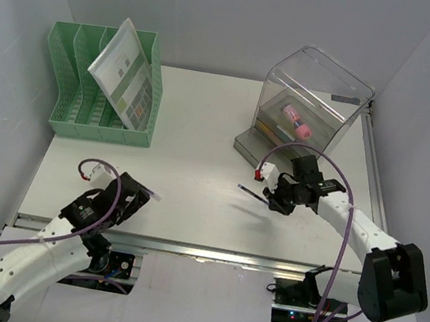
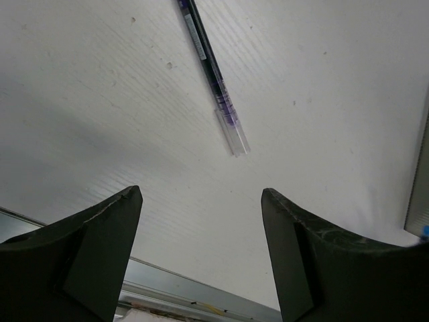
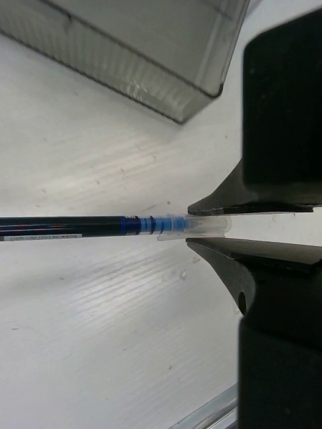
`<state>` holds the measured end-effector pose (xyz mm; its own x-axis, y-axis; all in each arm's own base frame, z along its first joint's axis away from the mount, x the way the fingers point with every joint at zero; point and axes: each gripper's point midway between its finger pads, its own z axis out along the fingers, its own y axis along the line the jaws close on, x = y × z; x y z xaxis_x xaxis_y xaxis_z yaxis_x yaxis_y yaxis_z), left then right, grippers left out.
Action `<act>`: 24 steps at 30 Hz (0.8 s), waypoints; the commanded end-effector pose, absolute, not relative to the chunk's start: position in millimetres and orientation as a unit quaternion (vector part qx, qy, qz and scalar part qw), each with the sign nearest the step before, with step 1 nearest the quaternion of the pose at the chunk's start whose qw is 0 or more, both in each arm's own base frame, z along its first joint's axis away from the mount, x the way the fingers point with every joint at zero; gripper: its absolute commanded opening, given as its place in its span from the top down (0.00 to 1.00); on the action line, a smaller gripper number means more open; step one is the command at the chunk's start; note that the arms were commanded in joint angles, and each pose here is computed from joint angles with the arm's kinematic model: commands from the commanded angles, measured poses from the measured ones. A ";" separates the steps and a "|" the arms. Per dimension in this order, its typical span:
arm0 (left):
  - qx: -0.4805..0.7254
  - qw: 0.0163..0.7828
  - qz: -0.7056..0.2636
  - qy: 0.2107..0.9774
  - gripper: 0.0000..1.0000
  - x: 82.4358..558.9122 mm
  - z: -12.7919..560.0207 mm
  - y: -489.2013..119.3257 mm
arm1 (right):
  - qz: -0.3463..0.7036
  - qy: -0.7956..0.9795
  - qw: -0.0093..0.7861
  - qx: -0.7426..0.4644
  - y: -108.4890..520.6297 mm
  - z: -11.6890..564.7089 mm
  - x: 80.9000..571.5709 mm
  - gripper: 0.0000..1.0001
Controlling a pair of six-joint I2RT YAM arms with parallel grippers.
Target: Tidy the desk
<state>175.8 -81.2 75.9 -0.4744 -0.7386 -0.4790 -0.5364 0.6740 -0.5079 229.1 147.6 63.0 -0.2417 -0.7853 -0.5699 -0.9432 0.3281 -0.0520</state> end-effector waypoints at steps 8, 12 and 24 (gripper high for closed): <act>-0.337 0.335 -0.095 0.875 0.11 200.7 71.3 -95.9 | -0.037 0.789 0.425 -0.443 131.8 147.7 353.1 0.92; -0.329 0.341 -0.089 0.876 0.10 211.0 77.4 -98.2 | -0.058 0.795 0.422 -0.433 128.5 138.2 366.1 0.85; -0.336 0.292 -0.038 0.895 0.10 229.2 57.0 -81.8 | 0.155 0.750 0.430 -0.478 173.2 152.7 308.8 0.42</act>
<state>215.2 -84.4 54.9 -0.5944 -0.6208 -0.5111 -0.5741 0.7727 -0.2709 334.3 150.2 119.0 -0.2651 -0.7019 -0.6611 -0.7718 0.5655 -0.2908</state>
